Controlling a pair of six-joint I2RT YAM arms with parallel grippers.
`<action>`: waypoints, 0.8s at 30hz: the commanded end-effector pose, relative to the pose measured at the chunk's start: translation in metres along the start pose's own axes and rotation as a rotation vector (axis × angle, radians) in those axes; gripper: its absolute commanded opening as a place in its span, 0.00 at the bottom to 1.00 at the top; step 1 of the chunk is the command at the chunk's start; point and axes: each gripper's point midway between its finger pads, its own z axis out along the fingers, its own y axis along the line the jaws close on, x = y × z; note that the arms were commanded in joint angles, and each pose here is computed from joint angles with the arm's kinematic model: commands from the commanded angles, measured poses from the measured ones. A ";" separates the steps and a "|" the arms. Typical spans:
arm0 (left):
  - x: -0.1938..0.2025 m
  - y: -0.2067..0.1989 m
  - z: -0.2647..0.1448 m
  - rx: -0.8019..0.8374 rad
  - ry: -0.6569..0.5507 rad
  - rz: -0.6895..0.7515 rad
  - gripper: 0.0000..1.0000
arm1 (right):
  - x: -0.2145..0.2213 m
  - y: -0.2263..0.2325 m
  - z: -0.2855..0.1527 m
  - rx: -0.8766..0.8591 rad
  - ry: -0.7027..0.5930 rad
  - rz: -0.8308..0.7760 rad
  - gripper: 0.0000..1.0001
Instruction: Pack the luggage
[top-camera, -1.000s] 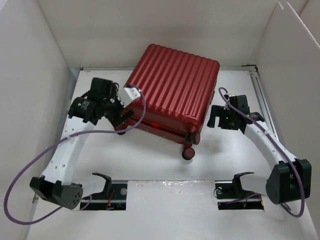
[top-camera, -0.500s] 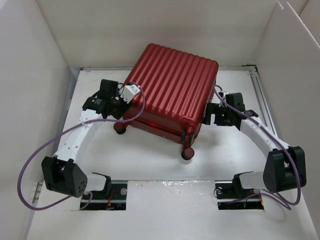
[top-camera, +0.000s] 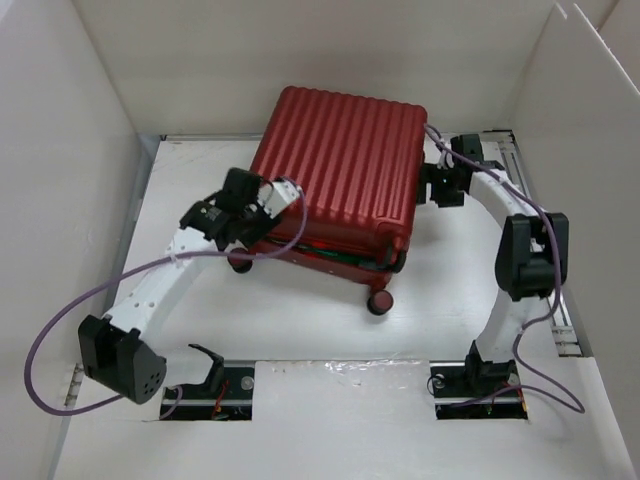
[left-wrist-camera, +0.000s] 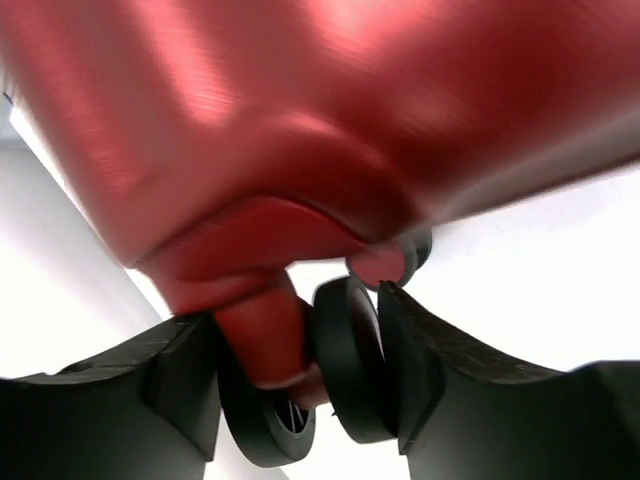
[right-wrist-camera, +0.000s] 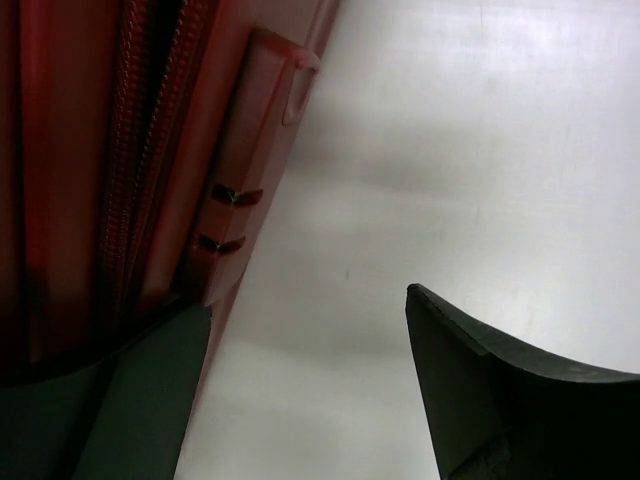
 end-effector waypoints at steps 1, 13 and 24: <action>0.003 -0.127 -0.032 0.407 -0.043 0.324 0.00 | -0.091 0.102 -0.008 -0.312 -0.208 -0.282 0.84; -0.120 -0.293 -0.097 0.702 -0.339 0.727 0.00 | -0.146 0.202 -0.014 -0.638 -0.278 -0.538 0.81; -0.207 -0.273 -0.143 0.513 -0.498 0.868 0.71 | -0.141 0.067 -0.084 -0.276 -0.272 -0.383 1.00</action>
